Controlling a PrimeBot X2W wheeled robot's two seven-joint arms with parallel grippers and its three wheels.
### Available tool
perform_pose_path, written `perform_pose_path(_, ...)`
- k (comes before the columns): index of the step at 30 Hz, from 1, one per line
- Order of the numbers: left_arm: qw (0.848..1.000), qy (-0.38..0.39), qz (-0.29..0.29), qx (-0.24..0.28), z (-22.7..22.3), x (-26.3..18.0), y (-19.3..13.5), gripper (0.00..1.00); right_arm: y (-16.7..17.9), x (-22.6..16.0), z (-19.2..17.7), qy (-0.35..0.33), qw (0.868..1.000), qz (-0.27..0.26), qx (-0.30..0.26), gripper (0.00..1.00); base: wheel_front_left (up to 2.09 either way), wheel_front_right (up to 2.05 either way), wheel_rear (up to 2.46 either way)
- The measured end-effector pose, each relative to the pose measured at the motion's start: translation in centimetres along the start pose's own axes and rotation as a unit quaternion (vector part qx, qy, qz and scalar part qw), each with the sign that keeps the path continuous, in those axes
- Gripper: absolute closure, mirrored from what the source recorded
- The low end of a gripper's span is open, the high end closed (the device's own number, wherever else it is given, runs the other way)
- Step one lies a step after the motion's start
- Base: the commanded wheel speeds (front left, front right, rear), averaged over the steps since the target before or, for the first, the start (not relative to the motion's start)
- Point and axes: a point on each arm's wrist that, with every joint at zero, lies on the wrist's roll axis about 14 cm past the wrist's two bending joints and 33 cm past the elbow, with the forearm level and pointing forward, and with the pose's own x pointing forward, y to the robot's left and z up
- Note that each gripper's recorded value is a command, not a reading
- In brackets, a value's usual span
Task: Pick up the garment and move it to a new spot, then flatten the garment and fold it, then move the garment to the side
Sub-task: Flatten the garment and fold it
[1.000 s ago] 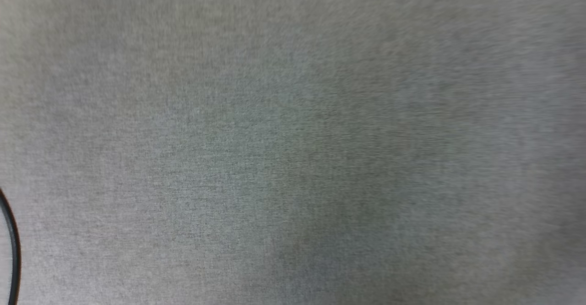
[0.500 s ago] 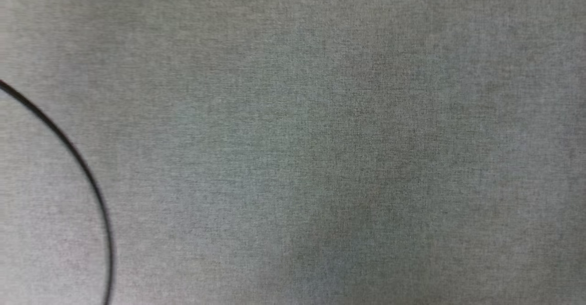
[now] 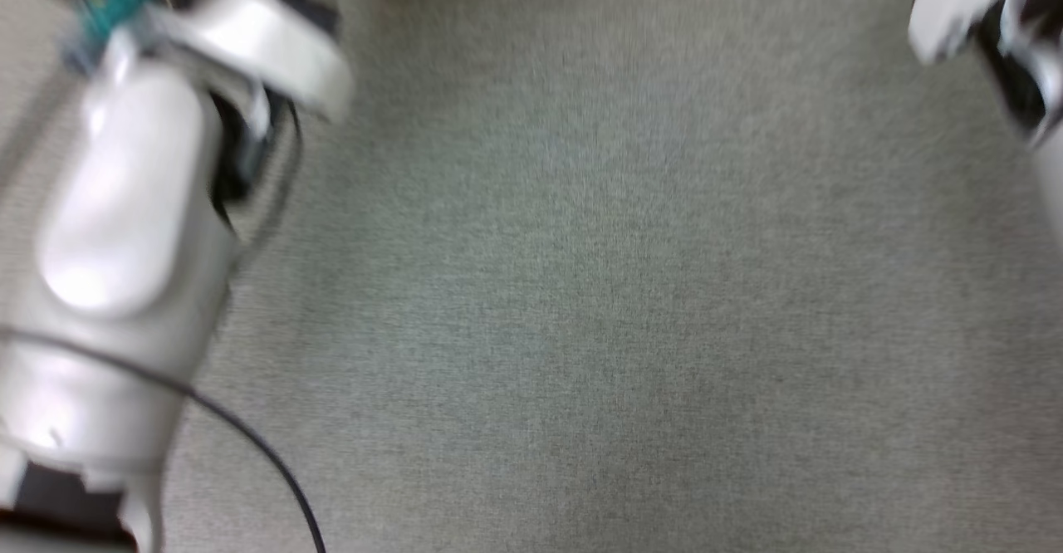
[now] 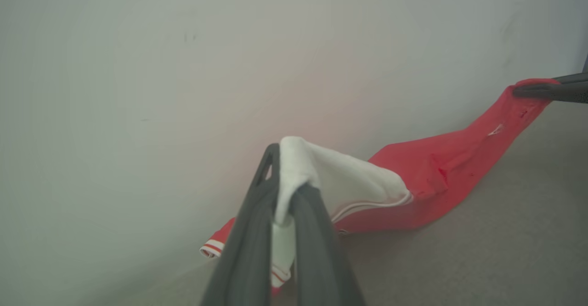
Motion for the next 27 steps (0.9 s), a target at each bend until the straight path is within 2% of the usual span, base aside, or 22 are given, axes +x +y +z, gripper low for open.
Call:
perform_pose_path(4,0.999,0.028,0.016,-0.023,-0.7,-4.5,-0.8,1.00,1.5,-3.7,-2.0,0.033,0.999,0.022,0.008,1.00,0.00,0.00,0.00)
perform_pose_path(5,0.999,0.028,0.016,-0.023,-0.7,-4.5,-0.8,1.00,1.5,-3.7,-2.0,0.033,0.999,0.022,0.008,1.00,0.00,0.00,0.00)
perform_pose_path(6,0.998,0.053,0.018,-0.033,-1.5,-7.1,-1.1,1.00,2.6,-5.7,-3.0,0.051,0.998,0.040,-0.002,1.00,0.00,0.00,0.00)
perform_pose_path(7,0.998,0.053,0.018,-0.033,-1.5,-7.1,-1.1,1.00,2.6,-5.7,-3.0,0.051,0.998,0.040,-0.002,1.00,0.00,0.00,0.00)
perform_pose_path(8,0.996,0.079,0.019,-0.031,-2.3,-9.7,-1.0,1.00,3.2,-7.5,-3.4,0.062,0.997,0.054,-0.013,1.00,0.00,0.00,0.00)
perform_pose_path(11,0.992,0.120,0.016,-0.031,-3.6,-13.8,-1.3,1.00,3.6,-10.1,-3.7,0.072,0.995,0.064,-0.008,1.00,0.00,0.00,0.00)
perform_pose_path(16,0.985,0.161,0.021,-0.058,-4.3,-19.2,-2.0,1.00,3.7,-13.4,-3.8,0.079,0.995,0.065,0.003,1.00,0.00,0.00,0.00)
perform_pose_path(22,0.980,0.190,0.005,-0.065,-4.3,-23.5,-3.9,1.00,4.4,-16.6,-5.2,0.106,0.992,0.065,0.030,1.00,0.00,0.00,0.00)
perform_pose_path(23,0.978,0.195,0.000,-0.074,-4.1,-24.8,-4.8,1.00,4.4,-17.9,-6.0,0.122,0.989,0.060,0.054,1.00,0.00,0.00,0.00)
perform_pose_path(27,0.975,0.205,-0.013,-0.081,-3.8,-26.5,-6.1,1.00,4.3,-20.0,-6.9,0.140,0.986,0.053,0.074,1.00,0.00,0.00,0.00)
